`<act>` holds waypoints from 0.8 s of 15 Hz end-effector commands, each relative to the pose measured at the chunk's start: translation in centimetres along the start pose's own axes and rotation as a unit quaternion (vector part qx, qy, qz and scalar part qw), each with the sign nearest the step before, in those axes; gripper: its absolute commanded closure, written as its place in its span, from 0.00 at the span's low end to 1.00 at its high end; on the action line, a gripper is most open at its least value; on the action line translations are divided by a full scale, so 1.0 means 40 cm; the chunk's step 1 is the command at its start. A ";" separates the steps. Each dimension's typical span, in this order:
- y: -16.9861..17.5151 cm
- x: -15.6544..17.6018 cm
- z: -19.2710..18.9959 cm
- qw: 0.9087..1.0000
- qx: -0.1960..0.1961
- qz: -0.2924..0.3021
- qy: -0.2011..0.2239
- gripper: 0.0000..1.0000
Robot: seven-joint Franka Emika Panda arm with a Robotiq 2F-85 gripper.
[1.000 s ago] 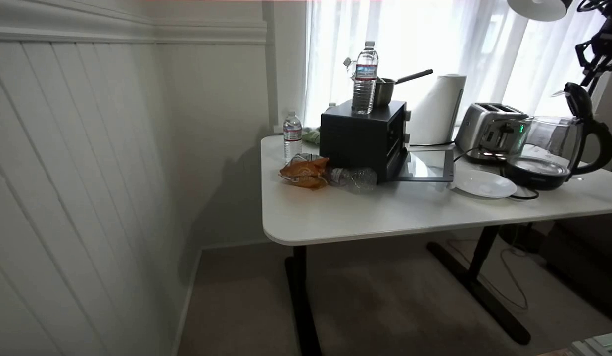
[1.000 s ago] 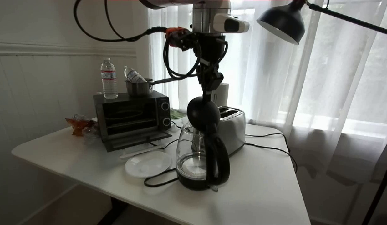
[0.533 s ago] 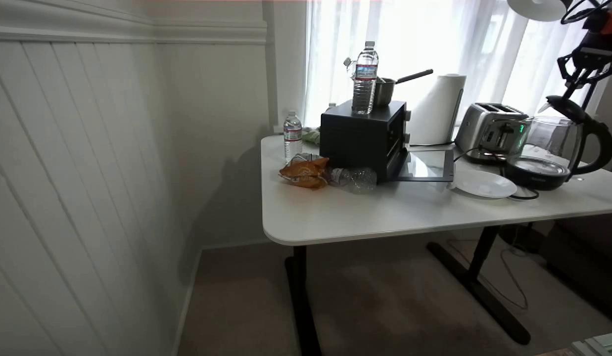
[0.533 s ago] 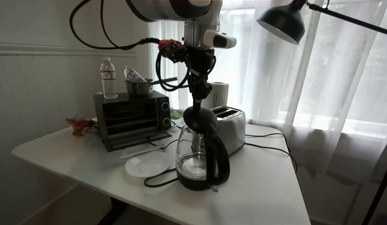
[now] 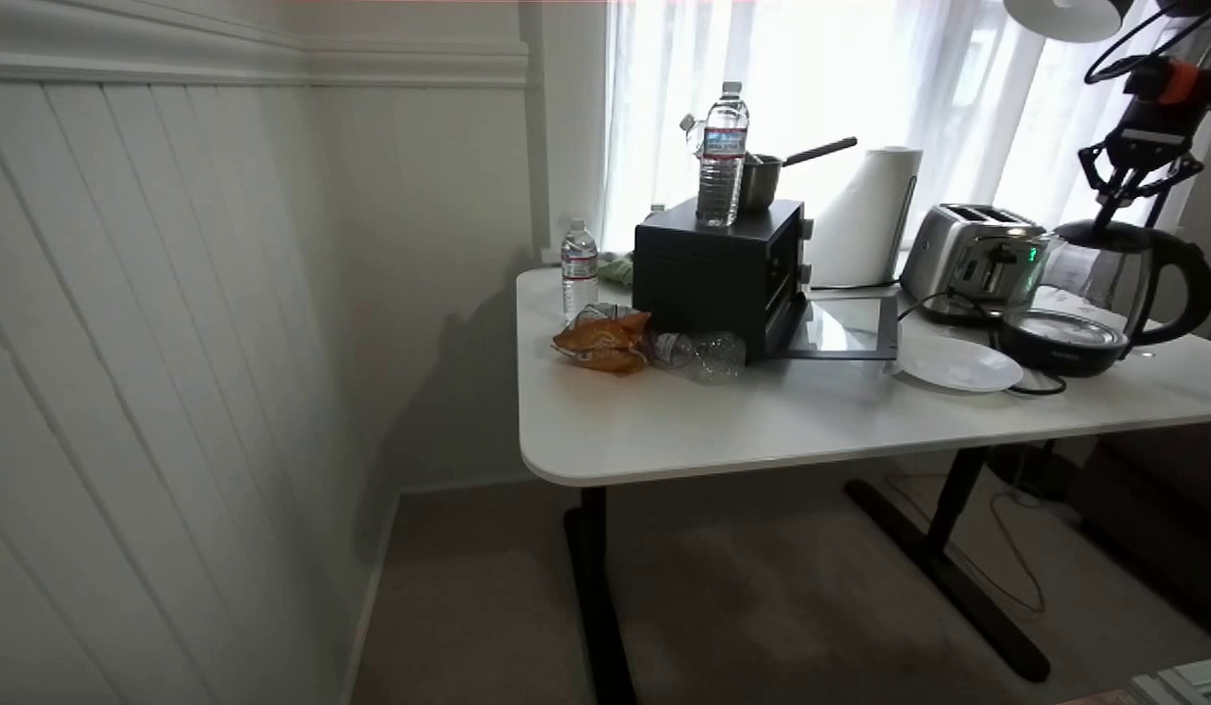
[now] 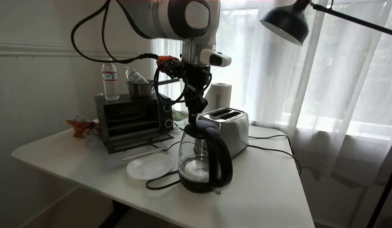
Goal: Close the kettle lid
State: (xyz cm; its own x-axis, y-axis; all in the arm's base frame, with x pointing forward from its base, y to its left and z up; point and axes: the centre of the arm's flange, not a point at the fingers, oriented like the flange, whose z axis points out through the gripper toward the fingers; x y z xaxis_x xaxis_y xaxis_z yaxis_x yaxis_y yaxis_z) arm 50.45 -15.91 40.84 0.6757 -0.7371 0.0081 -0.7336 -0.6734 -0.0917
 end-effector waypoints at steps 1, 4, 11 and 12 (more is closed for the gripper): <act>-0.023 -0.016 -0.004 1.000 -0.004 -0.006 0.007 1.00; -0.066 -0.030 -0.084 0.999 0.002 -0.029 0.024 1.00; -0.219 -0.140 -0.248 0.990 -0.023 -0.132 0.044 0.73; -0.240 -0.167 -0.267 0.987 -0.026 -0.149 0.048 0.68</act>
State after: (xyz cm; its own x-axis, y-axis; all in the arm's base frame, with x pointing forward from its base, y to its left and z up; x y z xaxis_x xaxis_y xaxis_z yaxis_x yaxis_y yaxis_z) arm 52.45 -8.24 49.44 0.8090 -0.5774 0.1097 -0.5751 -0.8162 -0.0552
